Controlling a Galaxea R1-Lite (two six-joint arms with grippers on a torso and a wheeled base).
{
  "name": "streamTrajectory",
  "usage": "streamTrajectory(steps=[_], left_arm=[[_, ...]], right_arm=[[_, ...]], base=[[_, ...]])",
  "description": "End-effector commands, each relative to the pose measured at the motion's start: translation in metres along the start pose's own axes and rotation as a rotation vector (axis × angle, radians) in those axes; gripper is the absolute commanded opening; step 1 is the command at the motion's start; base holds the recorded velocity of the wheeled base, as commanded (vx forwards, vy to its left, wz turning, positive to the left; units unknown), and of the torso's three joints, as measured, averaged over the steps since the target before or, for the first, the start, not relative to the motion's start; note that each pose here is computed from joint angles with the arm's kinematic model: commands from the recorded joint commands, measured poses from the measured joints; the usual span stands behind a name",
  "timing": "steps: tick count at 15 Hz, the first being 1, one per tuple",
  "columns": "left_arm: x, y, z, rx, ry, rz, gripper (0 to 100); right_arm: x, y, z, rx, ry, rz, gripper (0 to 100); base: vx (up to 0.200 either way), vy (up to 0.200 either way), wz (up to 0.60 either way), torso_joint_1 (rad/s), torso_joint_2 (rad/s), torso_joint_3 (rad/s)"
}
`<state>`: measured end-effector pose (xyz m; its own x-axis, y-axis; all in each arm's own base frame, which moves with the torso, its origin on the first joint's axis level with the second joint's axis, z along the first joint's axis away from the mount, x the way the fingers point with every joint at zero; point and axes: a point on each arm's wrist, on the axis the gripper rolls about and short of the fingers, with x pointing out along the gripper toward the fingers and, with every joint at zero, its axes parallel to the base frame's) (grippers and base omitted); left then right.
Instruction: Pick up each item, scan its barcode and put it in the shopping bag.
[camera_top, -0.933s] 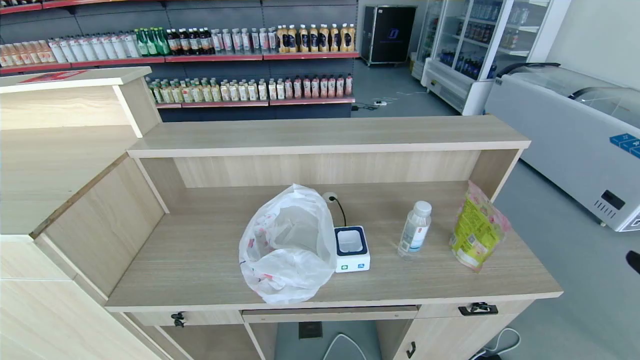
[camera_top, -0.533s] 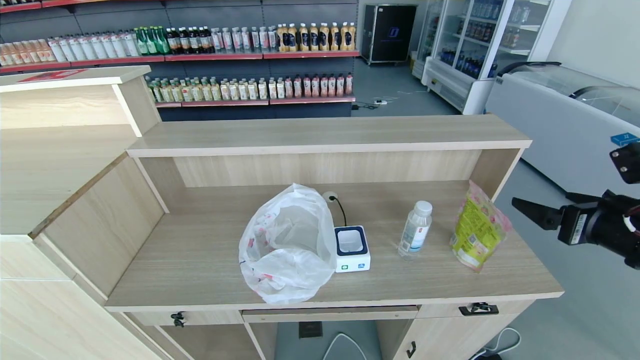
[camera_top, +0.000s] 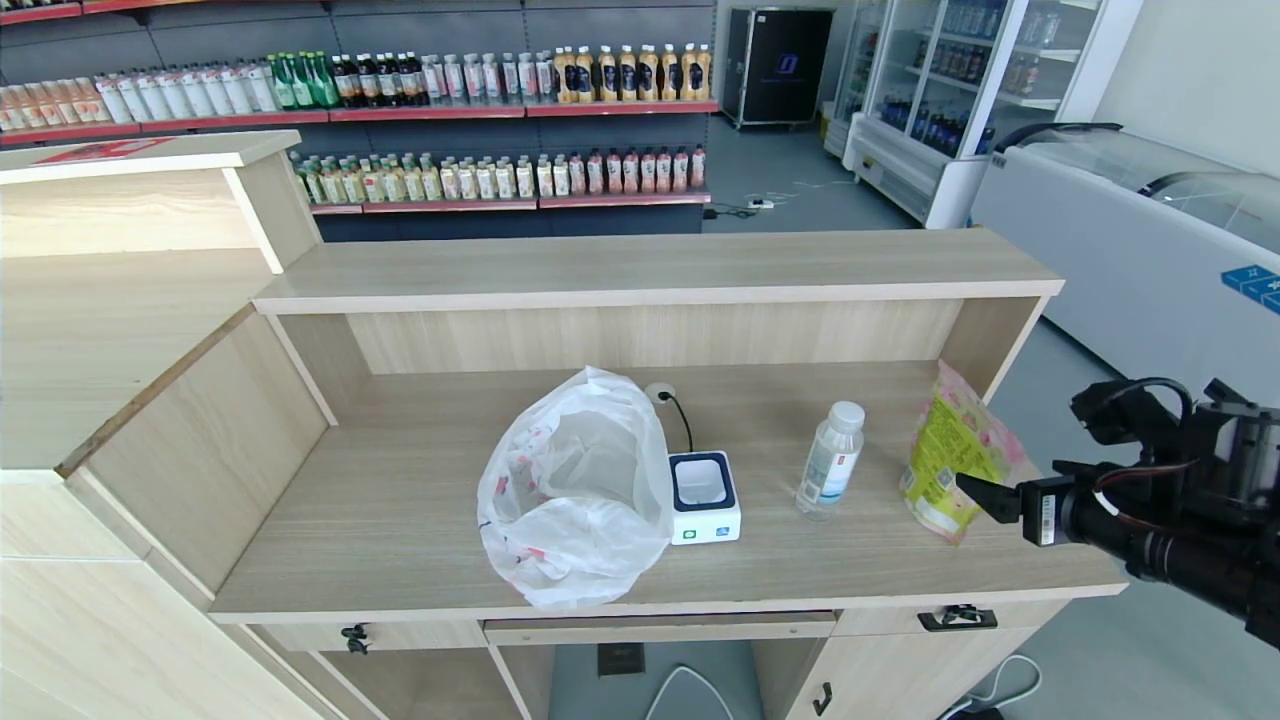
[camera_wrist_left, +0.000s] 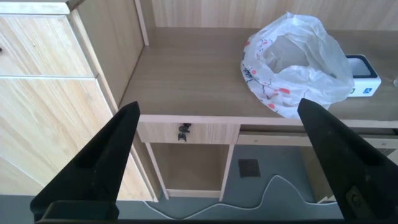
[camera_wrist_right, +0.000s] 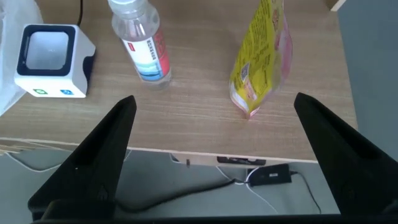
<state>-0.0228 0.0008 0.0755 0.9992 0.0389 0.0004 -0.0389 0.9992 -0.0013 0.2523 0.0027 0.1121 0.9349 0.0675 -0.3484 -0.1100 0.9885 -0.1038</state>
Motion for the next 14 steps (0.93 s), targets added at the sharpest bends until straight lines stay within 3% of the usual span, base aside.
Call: streamTrajectory(steps=[1,7,9,14], left_arm=[[0.000,0.000,0.000,-0.002,0.000,0.001,100],[0.000,0.000,0.000,0.000,0.000,0.001,100],[0.000,0.000,0.000,0.000,0.000,0.001,100],[0.000,0.000,0.000,0.000,0.000,0.001,100]], right_arm=[[0.016,0.000,-0.016,0.005,0.057,-0.006,100],[0.044,0.000,-0.035,0.005,0.063,0.005,100],[0.056,0.002,-0.039,-0.003,0.023,0.093,100],[0.088,0.002,-0.036,-0.100,-0.039,0.139,100]], base=[[0.000,0.000,0.00,0.000,0.00,0.000],[0.000,0.000,0.00,0.000,0.00,0.000],[0.000,0.000,0.00,0.000,0.00,0.000],[0.000,0.000,0.00,0.000,0.00,0.000]])
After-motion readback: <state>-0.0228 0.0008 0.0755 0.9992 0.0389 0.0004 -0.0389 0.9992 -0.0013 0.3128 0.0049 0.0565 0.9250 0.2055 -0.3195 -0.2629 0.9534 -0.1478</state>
